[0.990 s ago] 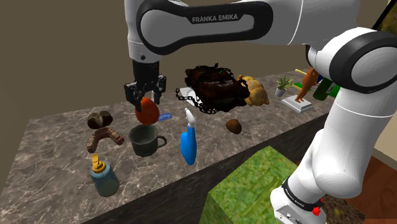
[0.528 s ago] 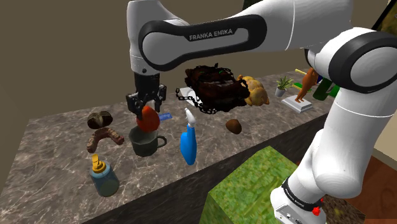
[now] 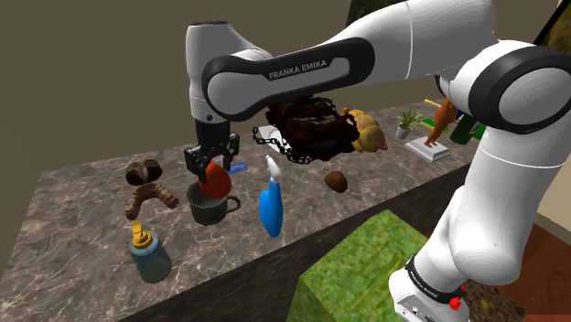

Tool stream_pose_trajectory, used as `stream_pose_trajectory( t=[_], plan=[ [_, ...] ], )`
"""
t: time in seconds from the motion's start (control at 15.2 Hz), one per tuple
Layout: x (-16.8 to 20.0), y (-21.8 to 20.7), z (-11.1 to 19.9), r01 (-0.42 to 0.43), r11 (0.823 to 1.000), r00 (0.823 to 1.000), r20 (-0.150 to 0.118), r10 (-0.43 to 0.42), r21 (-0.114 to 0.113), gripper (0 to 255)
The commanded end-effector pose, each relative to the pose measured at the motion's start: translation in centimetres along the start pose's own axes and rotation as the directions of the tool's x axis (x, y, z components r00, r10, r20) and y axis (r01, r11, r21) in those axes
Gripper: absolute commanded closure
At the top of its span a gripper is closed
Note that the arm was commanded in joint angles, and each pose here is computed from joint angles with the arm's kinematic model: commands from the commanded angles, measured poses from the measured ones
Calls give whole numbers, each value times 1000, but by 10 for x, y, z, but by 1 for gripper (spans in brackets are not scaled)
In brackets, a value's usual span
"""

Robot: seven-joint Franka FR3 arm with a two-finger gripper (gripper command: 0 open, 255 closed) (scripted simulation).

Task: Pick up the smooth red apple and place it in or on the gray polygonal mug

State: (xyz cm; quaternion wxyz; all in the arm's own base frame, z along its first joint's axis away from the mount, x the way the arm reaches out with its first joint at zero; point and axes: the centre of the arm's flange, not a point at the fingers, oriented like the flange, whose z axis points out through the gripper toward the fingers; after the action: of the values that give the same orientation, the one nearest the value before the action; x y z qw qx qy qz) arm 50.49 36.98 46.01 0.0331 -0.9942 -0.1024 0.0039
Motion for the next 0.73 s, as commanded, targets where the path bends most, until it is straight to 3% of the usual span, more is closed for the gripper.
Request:
stream_pose_trajectory(
  t=[0.0, 0.26, 0.33, 0.66],
  plan=[
    [0, 0, 1, 0, 1000, 1000, 0, 0, 0, 255],
    [0, 0, 1, 0, 1000, 1000, 0, 0, 0, 255],
    [0, 0, 1, 0, 1000, 1000, 0, 0, 0, 0],
    [0, 0, 1, 0, 1000, 1000, 0, 0, 0, 0]
  ],
)
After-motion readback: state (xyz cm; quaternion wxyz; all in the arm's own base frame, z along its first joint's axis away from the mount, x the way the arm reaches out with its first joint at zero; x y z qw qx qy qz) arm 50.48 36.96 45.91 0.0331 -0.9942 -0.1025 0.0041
